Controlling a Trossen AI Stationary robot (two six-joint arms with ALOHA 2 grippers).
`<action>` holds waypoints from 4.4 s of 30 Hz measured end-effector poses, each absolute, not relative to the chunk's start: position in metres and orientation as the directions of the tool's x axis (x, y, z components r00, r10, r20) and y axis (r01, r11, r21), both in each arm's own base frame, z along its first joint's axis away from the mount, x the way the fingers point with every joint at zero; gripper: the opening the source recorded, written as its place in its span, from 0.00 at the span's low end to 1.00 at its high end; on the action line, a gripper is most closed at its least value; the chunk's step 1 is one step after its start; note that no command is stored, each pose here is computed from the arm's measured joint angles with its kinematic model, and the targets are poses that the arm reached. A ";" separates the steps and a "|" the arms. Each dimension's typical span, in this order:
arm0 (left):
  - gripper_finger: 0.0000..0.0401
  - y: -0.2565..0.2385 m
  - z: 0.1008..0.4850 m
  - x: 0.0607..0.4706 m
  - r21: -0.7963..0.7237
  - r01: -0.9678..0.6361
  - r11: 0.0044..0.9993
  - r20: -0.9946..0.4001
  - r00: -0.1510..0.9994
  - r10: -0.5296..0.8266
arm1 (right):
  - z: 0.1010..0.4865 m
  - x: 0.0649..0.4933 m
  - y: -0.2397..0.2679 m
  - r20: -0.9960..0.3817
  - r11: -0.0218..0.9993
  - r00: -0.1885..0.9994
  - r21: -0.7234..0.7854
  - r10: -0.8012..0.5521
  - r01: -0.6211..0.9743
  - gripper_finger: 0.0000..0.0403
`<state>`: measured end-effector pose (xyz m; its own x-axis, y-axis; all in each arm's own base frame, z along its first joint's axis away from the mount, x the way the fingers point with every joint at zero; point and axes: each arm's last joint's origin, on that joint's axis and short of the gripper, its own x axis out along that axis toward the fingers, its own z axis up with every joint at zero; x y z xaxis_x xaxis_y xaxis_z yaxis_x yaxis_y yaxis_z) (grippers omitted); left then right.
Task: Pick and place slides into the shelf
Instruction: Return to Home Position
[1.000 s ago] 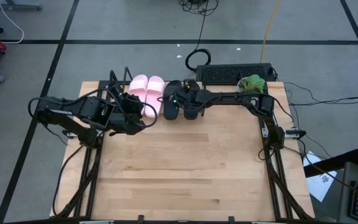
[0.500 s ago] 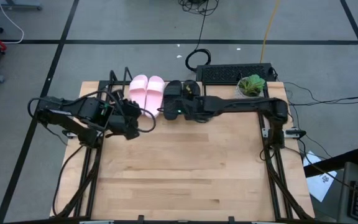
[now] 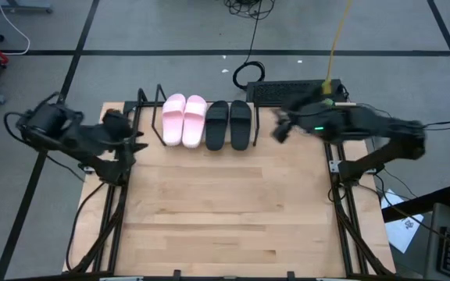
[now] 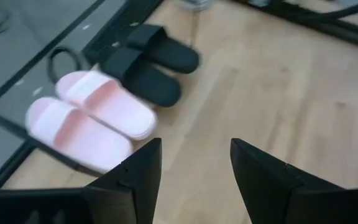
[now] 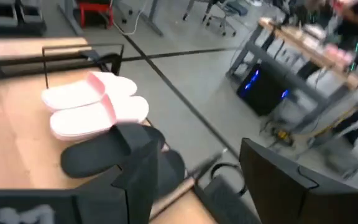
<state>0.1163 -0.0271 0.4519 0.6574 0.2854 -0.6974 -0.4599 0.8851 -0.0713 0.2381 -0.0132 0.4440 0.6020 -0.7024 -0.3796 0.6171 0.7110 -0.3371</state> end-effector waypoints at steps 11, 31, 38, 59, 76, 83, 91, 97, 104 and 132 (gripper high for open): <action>0.47 -0.016 0.430 0.050 -0.198 -0.283 0.938 -0.504 0.850 0.150 | 0.396 0.109 -0.006 -0.427 0.741 0.662 -0.027 -0.616 0.671 0.53; 0.47 -0.053 0.288 0.104 -0.323 -0.087 0.943 -0.183 0.983 0.028 | 0.253 0.104 -0.001 -0.132 0.911 0.937 0.224 -0.325 0.347 0.53; 0.47 -0.023 0.290 0.104 -0.260 -0.101 0.960 -0.181 0.982 0.054 | 0.253 0.105 -0.012 -0.136 0.907 0.921 0.168 -0.366 0.386 0.53; 0.47 -0.015 0.249 0.111 -0.288 -0.067 0.955 -0.123 0.992 0.032 | 0.205 0.108 -0.022 -0.083 0.886 0.936 0.305 -0.341 0.349 0.53; 0.47 -0.026 0.232 0.126 -0.188 -0.080 0.979 -0.209 0.977 0.039 | 0.189 0.110 -0.022 -0.103 0.891 0.933 0.275 -0.346 0.361 0.53; 0.47 -0.022 0.231 0.109 -0.147 -0.135 0.980 -0.221 0.970 0.101 | 0.193 0.105 -0.023 -0.054 0.880 0.918 0.268 -0.392 0.392 0.53; 0.47 -0.013 0.238 0.071 -0.150 -0.068 0.986 -0.058 0.997 0.060 | 0.196 0.091 -0.020 -0.003 0.878 0.922 0.304 -0.388 0.371 0.53; 0.47 -0.018 0.201 0.078 -0.140 -0.044 0.989 -0.082 0.996 0.032 | 0.197 0.086 -0.018 0.021 0.899 0.940 0.300 -0.340 0.319 0.53; 0.47 -0.024 0.179 0.086 -0.148 0.015 0.989 -0.073 0.997 -0.026 | 0.188 0.090 -0.016 0.022 0.924 0.969 0.306 -0.248 0.229 0.53; 0.47 -0.025 0.174 0.088 -0.260 0.009 0.966 -0.074 0.997 -0.029 | 0.175 0.095 -0.017 0.082 0.923 0.960 0.308 -0.268 0.232 0.53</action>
<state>0.0879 -0.0255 0.1738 0.9968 -0.0290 -0.0742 0.0088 0.9657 -0.2596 0.0949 -0.0174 0.1753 0.9599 -0.2682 0.0816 0.2316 0.9228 0.3080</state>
